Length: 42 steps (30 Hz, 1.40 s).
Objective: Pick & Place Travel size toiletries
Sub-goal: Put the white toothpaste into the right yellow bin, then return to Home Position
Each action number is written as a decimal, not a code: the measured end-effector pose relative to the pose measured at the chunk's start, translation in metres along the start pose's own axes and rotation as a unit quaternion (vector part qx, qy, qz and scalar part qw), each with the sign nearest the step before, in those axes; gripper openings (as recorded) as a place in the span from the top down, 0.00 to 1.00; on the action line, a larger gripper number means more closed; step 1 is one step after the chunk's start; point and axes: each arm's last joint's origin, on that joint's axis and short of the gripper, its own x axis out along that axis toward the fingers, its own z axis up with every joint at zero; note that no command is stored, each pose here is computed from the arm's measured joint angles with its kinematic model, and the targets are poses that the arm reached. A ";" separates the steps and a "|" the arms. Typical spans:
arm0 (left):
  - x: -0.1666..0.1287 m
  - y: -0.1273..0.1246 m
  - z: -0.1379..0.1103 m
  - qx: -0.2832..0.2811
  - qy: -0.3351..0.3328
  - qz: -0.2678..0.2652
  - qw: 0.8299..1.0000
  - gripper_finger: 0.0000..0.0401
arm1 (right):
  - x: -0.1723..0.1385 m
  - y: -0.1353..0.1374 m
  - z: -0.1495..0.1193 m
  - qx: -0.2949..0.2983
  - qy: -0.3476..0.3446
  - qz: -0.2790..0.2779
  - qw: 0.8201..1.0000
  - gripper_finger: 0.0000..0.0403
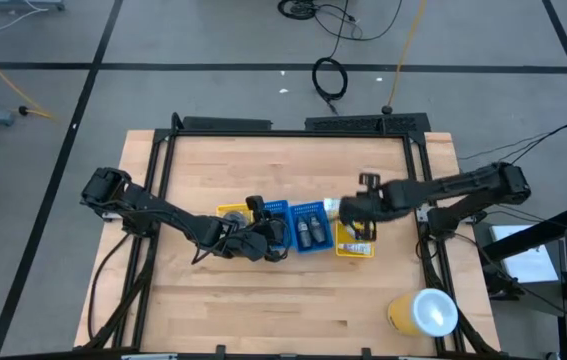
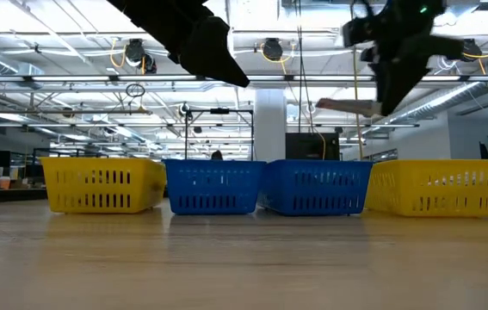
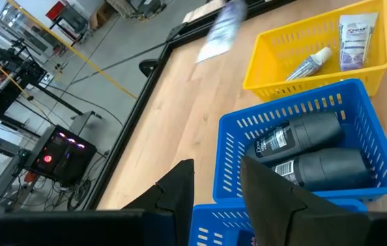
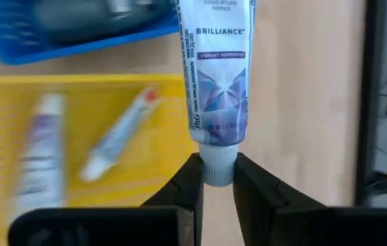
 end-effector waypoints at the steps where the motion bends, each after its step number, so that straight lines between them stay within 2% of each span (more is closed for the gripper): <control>1: 0.000 0.000 0.000 0.000 0.000 0.000 1.000 0.70 | -0.003 0.006 -0.003 0.002 0.003 0.002 1.000 0.89; 8: 0.000 0.000 0.000 -0.005 0.000 0.000 1.000 0.70 | -0.014 0.044 -0.017 0.018 0.009 0.010 1.000 0.89; 16: 0.000 0.000 0.000 -0.007 -0.002 0.000 1.000 0.70 | 0.004 0.065 -0.035 0.033 0.025 0.011 0.999 0.88; 22: 0.000 0.000 0.000 -0.012 -0.001 0.000 1.000 0.70 | 0.022 0.070 -0.044 0.034 0.036 0.014 0.999 0.87; 27: 0.000 0.000 0.000 -0.015 -0.002 0.000 1.000 0.70 | 0.033 0.073 -0.050 0.029 0.041 0.012 0.999 0.80; 34: 0.000 0.000 0.001 -0.017 -0.002 0.000 1.000 0.70 | 0.035 0.073 -0.052 0.030 0.042 0.010 0.999 0.69; 38: 0.000 0.000 0.001 -0.019 -0.004 0.000 1.000 0.70 | 0.035 0.073 -0.052 0.030 0.042 0.010 0.999 0.67; 42: 0.000 -0.001 0.001 -0.047 -0.006 -0.017 0.999 0.70 | 0.034 0.073 -0.052 0.033 0.040 0.011 0.999 0.66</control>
